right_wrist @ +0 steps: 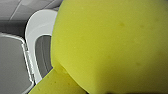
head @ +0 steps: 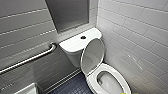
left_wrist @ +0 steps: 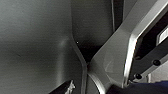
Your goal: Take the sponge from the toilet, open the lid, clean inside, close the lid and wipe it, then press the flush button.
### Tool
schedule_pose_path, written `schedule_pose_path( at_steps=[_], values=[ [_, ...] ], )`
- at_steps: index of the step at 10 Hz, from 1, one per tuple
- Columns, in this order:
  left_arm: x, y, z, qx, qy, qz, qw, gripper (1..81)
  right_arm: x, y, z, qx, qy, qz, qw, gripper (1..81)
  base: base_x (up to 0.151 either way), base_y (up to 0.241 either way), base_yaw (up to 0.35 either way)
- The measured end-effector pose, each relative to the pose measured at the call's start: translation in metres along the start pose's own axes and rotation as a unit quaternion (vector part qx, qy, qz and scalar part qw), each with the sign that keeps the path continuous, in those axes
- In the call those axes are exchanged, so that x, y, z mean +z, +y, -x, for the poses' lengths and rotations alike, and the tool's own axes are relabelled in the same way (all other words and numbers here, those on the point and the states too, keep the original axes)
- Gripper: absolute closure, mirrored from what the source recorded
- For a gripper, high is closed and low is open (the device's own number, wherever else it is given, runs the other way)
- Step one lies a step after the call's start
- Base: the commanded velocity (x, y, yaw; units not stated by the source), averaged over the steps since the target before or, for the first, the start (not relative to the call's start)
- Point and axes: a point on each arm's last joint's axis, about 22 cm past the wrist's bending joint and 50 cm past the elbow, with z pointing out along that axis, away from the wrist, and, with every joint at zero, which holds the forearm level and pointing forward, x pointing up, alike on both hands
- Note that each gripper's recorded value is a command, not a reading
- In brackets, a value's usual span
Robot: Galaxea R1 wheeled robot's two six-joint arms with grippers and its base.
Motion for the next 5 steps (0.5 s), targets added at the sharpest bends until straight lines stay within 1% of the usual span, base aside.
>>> schedule_pose_path(
  at_steps=[1, 2, 3, 4, 5],
  values=[
    [0.0, 0.0, 0.0, 0.0, 0.0, 0.0, 1.0, 1.0, -0.005, 0.013, 0.022, 0.004, -0.017, 0.014, 0.9998, 81.1, 0.0, 0.0, 0.0],
    [0.0, 0.0, 0.0, 0.0, 0.001, 0.0, 1.0, 1.0, -0.009, 0.026, 0.048, 0.003, -0.042, 0.034, 0.9985, 81.1, 0.0, 0.0, 0.0],
    [0.0, 0.0, -0.001, 0.0, 0.001, 0.0, 1.0, 1.0, -0.012, 0.037, 0.073, -0.005, -0.074, 0.059, 0.9955, 81.1, 0.0, 0.0, 0.0],
    [0.0, 0.0, -0.001, 0.0, 0.002, 0.0, 1.0, 1.0, -0.015, 0.045, 0.098, -0.014, -0.108, 0.082, 0.9907, 81.1, 0.0, 0.0, 0.0],
    [0.0, 0.0, -0.002, 0.0, 0.002, 0.0, 1.0, 1.0, -0.014, 0.042, 0.111, -0.024, -0.129, 0.089, 0.9873, 81.1, 0.0, 0.0, 0.0]
  ],
)
